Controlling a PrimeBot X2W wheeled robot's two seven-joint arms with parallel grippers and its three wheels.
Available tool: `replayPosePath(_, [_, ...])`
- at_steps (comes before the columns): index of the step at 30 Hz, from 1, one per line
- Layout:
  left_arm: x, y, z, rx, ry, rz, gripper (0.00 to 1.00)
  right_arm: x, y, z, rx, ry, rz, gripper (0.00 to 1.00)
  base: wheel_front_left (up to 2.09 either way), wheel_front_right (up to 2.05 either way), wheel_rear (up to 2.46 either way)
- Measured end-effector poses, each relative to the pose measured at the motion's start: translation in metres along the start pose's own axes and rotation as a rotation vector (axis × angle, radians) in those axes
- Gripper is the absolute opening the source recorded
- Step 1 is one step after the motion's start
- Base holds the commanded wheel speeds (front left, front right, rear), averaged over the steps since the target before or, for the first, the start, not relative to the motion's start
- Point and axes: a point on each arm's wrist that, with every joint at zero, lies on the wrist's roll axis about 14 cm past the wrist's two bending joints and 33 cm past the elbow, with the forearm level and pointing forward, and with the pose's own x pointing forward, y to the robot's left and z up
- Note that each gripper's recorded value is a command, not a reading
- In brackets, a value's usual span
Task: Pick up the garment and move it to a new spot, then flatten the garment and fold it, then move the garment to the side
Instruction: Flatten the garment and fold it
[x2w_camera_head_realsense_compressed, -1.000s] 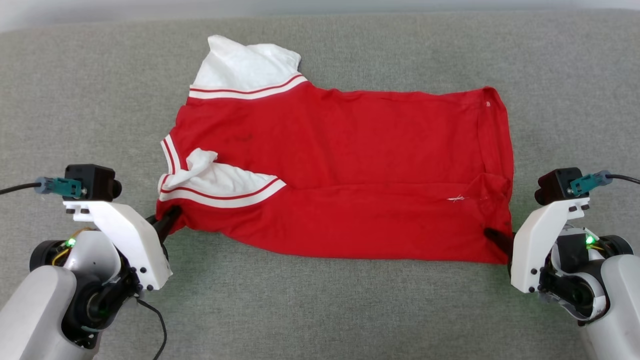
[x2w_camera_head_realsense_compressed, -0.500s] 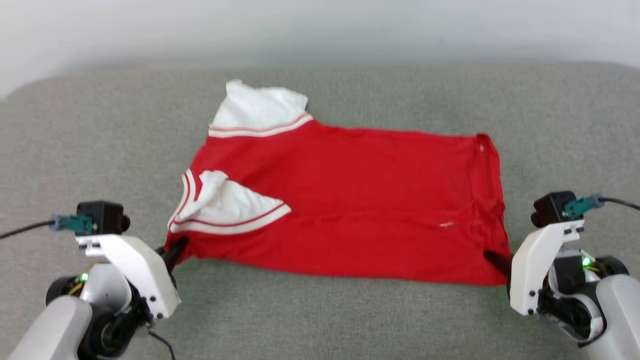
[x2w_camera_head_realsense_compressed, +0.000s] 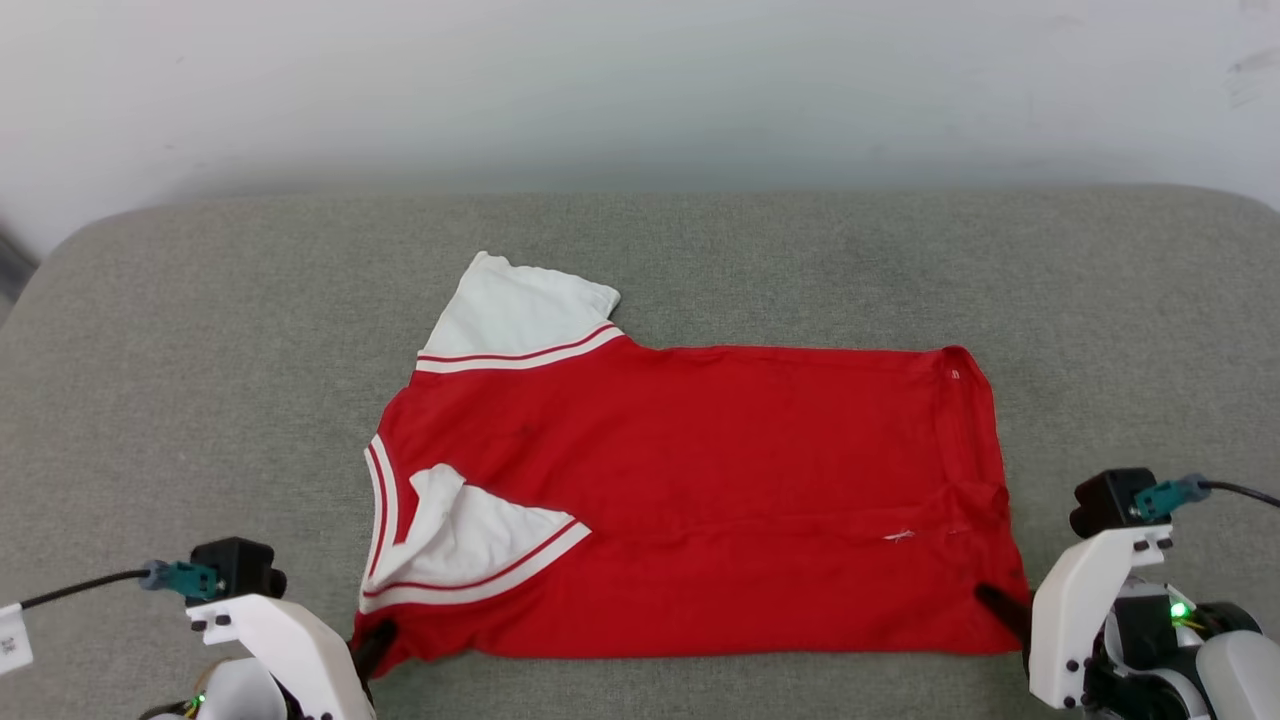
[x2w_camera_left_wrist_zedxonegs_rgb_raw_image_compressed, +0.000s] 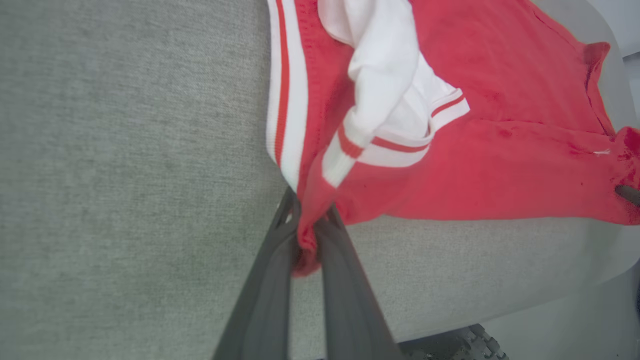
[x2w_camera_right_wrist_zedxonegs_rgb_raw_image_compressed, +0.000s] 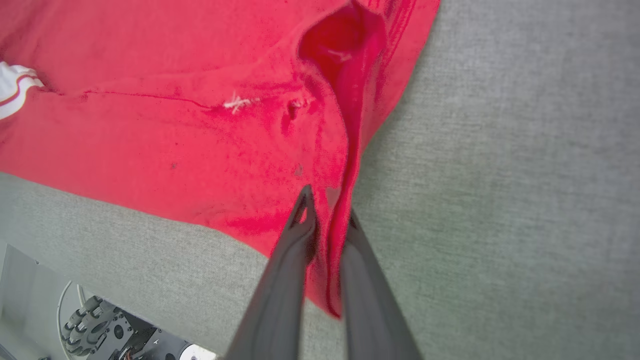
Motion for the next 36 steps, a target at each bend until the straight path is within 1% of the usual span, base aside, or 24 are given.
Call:
replayPosePath(1, [0.002,0.000,-0.007,-0.010,0.023,-0.006,0.00,0.001,-0.001,-0.002,0.006,-0.003,-0.002,1.00,0.00,0.00,0.00])
replayPosePath(2, [0.003,0.001,-0.011,-0.026,0.034,-0.005,0.40,0.002,-0.002,-0.006,0.014,0.003,-0.004,1.00,0.00,0.00,0.00])
replayPosePath(3, [0.005,0.001,-0.014,-0.032,0.037,-0.005,1.00,0.003,-0.002,-0.008,0.019,-0.002,-0.005,1.00,0.00,0.00,0.00])
replayPosePath(6, [0.010,0.005,-0.009,-0.047,-0.003,0.010,1.00,0.001,-0.002,0.000,0.020,-0.075,-0.004,1.00,0.00,0.00,0.00])
replayPosePath(10, [0.008,0.005,0.013,-0.025,-0.108,0.014,1.00,-0.013,0.000,0.030,-0.023,-0.265,-0.013,1.00,0.00,0.00,0.00])
replayPosePath(13, [0.002,0.002,0.035,-0.009,-0.214,0.014,1.00,-0.029,-0.004,0.046,-0.061,-0.391,-0.044,1.00,0.00,0.00,0.00])
replayPosePath(16, [-0.003,-0.007,0.054,0.026,-0.292,0.003,1.00,-0.046,-0.007,0.064,-0.076,-0.525,-0.074,1.00,0.00,0.00,0.00])
replayPosePath(22, [-0.010,-0.028,0.112,0.130,-0.484,-0.004,1.00,-0.075,-0.008,0.094,-0.086,-0.737,-0.129,1.00,0.00,0.00,0.00])
replayPosePath(25, [-0.007,-0.038,0.140,0.165,-0.556,-0.010,1.00,-0.081,-0.007,0.104,-0.088,-0.801,-0.147,1.00,0.00,0.00,0.00])
replayPosePath(29, [0.010,-0.048,0.172,0.195,-0.594,-0.018,1.00,-0.082,-0.002,0.121,-0.089,-0.858,-0.144,1.00,0.00,0.00,0.00])
replayPosePath(33, [0.041,-0.052,0.197,0.228,-0.574,-0.021,1.00,-0.078,-0.001,0.141,-0.091,-0.914,-0.144,1.00,0.00,0.00,0.00])
replayPosePath(36, [0.071,-0.053,0.212,0.253,-0.521,-0.026,1.00,-0.069,-0.006,0.145,-0.083,-0.918,-0.154,1.00,0.00,0.00,0.00])
